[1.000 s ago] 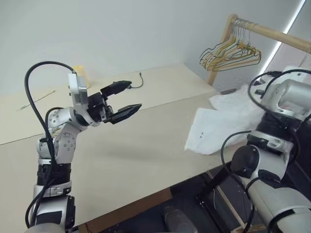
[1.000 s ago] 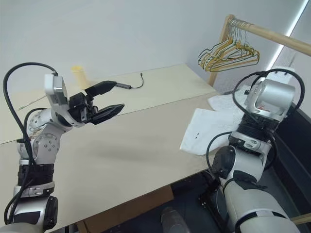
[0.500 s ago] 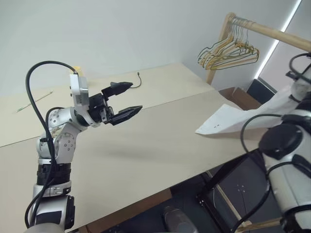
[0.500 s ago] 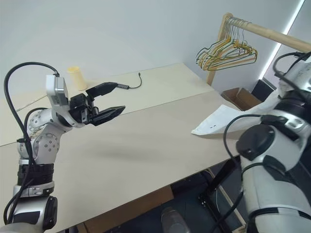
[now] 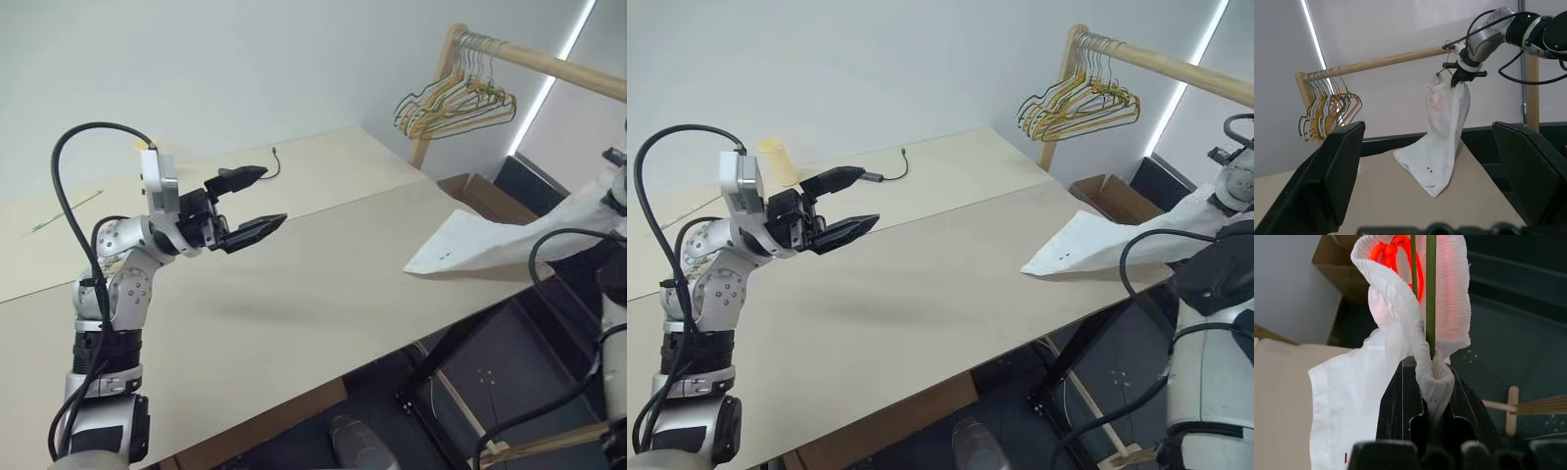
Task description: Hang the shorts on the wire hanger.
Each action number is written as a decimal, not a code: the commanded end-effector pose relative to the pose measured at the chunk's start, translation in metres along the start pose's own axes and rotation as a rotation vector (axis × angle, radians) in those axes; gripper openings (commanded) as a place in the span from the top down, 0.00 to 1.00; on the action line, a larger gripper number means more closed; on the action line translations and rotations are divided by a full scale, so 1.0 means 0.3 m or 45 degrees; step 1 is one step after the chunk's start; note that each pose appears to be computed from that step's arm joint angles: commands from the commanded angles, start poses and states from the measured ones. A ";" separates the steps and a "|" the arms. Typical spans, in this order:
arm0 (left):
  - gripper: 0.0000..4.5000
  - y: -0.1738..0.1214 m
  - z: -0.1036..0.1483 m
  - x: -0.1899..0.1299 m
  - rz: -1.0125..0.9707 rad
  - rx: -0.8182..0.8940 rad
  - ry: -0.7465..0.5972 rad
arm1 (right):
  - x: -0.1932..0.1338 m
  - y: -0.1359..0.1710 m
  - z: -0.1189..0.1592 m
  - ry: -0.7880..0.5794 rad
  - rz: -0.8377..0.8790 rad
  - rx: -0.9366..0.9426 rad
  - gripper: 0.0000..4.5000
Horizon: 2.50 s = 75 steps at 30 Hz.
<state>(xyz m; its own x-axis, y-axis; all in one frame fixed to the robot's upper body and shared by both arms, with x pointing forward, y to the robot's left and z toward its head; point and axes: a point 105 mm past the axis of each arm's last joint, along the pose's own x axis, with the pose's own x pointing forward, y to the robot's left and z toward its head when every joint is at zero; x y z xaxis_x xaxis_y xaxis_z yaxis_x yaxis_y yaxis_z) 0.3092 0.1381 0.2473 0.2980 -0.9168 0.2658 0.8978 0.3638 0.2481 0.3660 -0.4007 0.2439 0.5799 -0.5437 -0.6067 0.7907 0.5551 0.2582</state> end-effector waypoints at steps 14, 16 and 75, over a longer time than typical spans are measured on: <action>0.00 -0.027 0.038 0.000 -0.058 0.044 -0.038 | -0.006 0.022 0.005 -0.044 -0.026 -0.043 0.73; 0.00 -0.033 0.045 -0.002 -0.067 0.040 -0.061 | -0.005 0.025 0.002 -0.054 -0.037 -0.074 0.58; 0.00 -0.140 -0.130 -0.292 0.449 0.032 0.421 | -0.472 0.507 -0.900 -0.890 1.811 -2.158 0.01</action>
<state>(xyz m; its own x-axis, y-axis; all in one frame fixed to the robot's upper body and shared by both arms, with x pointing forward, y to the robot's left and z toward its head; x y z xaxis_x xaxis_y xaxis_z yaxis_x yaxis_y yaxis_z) 0.2604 0.1988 0.1631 0.6773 -0.7356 -0.0149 0.7245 0.6633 0.1873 0.3499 -0.0678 0.1498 0.6501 0.6615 -0.3739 -0.6760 0.2788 -0.6821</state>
